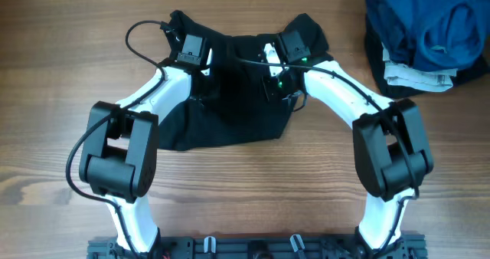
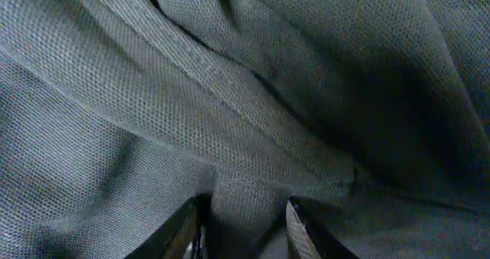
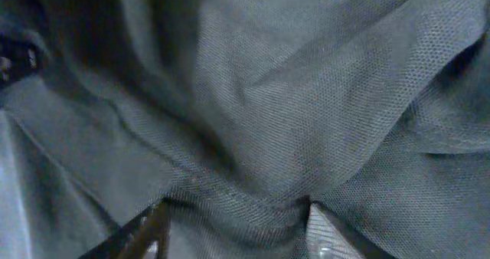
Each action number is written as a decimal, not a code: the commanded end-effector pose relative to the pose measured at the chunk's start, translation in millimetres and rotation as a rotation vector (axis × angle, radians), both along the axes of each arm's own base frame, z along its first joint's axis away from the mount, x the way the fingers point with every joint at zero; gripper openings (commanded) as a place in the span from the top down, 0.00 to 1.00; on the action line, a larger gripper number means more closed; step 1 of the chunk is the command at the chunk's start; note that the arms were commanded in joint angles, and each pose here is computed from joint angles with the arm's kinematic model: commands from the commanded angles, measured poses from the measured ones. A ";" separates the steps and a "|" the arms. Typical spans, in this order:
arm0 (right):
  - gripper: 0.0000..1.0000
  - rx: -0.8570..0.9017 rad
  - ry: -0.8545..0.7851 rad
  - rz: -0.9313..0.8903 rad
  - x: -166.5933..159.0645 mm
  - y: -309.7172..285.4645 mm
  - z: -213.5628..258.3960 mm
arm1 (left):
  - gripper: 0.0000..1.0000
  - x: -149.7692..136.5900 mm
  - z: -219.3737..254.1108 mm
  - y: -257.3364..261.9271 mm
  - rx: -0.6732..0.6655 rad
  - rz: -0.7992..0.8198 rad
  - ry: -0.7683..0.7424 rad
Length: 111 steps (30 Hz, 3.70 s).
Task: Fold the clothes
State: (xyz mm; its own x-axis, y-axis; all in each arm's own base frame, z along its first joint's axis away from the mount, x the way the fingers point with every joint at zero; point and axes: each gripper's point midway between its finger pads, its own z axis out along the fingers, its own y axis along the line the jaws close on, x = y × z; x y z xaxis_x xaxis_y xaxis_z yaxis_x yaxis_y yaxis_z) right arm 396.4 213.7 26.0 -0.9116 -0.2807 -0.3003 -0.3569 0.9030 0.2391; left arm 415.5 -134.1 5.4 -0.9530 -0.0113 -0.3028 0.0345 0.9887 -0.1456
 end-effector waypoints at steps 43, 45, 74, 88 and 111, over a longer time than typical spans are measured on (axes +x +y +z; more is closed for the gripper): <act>0.85 0.232 -0.527 0.110 -103.0 -40.3 389.1 | 0.96 -123.8 527.4 54.7 -0.295 0.072 -1.295; 0.76 0.258 -0.447 0.198 -90.6 -19.9 365.8 | 0.96 -109.2 534.0 50.3 -0.306 0.074 -1.328; 0.75 0.561 -0.422 0.934 -93.1 145.1 290.5 | 0.96 -133.7 548.2 59.2 -0.307 0.082 -1.346; 0.96 0.259 -0.700 0.466 -53.5 26.6 381.7 | 0.96 -74.7 488.4 73.7 -0.123 0.221 -1.166; 0.11 0.617 -0.250 1.005 -66.1 135.2 204.6 | 0.96 -77.2 538.8 72.1 -0.191 0.223 -1.361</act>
State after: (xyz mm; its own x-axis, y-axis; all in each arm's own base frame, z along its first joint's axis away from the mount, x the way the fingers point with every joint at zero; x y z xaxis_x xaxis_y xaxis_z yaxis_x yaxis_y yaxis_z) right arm 346.9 327.0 229.4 -0.3585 -0.6109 -0.7059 -0.9211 0.1087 0.3738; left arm 348.2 -67.6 523.3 0.0538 -0.2714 -0.9610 0.0988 0.9591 -0.2654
